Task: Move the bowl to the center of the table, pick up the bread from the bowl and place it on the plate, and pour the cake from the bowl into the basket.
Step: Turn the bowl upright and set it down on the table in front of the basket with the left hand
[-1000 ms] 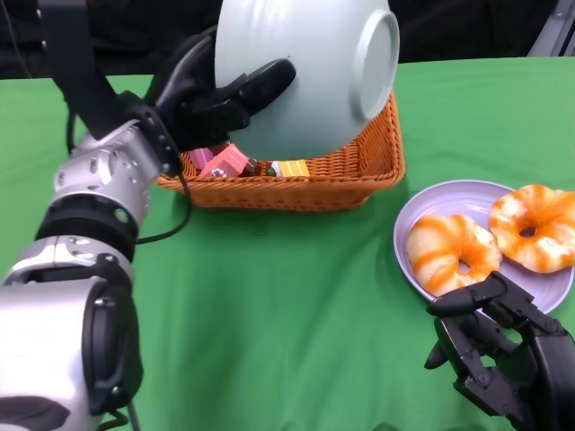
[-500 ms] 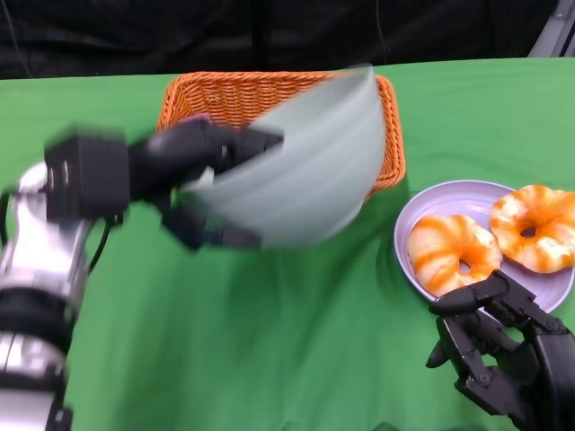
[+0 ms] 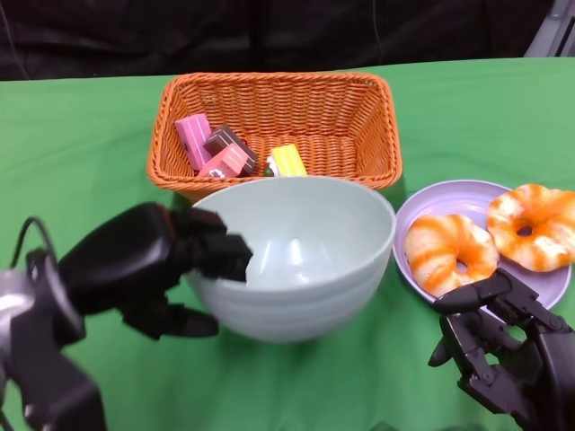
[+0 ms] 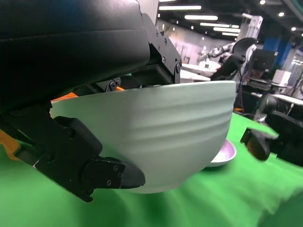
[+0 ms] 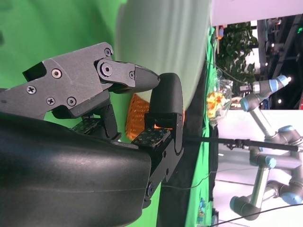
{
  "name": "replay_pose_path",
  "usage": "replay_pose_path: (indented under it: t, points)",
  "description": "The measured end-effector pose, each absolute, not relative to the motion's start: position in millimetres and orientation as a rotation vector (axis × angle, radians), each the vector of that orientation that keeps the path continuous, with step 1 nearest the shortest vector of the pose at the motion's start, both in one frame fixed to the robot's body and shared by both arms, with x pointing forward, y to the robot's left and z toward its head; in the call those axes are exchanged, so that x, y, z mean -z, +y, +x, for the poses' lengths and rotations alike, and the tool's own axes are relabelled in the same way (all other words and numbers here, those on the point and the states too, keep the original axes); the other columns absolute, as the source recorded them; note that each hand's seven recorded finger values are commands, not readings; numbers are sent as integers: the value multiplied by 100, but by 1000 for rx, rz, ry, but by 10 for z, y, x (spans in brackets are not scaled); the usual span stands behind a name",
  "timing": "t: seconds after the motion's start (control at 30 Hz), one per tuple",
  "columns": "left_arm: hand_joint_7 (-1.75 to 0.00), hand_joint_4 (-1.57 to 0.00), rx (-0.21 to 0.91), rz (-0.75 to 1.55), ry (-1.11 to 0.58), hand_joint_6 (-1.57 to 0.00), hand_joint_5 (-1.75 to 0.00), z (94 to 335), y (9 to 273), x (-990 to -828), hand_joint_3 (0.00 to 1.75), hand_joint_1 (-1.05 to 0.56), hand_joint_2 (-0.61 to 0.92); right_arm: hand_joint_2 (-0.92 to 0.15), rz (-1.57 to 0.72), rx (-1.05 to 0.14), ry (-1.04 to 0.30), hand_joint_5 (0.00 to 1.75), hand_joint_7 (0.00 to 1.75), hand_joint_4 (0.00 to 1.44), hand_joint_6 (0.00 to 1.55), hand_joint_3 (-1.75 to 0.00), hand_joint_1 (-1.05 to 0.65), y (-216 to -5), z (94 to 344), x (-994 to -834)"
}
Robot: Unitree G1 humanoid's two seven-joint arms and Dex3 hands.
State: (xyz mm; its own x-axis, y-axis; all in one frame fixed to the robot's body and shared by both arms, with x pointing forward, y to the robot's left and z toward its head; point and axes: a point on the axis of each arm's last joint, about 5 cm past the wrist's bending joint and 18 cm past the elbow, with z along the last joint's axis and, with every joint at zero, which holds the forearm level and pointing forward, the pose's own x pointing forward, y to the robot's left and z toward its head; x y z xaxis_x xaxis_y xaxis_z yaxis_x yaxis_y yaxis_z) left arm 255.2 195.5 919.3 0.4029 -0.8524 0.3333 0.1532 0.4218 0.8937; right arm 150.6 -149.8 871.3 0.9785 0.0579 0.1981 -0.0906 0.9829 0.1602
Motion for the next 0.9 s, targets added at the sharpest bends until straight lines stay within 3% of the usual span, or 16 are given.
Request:
replay_pose_path:
  t: [0.27, 0.53, 0.9]
  points:
    - [-172, -78, 660, 1004, -899, -58, -175, 2338, 2089, -8892, 43, 1, 61, -80, 165, -78, -194, 163, 133, 65, 61, -59, -19, -1507, 1506, -8714]
    - [-175, -79, 585, 1122, -896, -58, -175, 2244, 2145, -8612, 47, 0, 66, -82, 166, -78, -201, 162, 133, 65, 61, -55, -20, -1516, 1504, -8728]
    - [-175, -75, 549, 1244, -888, -56, -175, 2248, 2137, -8493, 34, -2, 68, -82, 171, -79, -197, 162, 132, 65, 61, -53, -20, -1518, 1503, -8746]
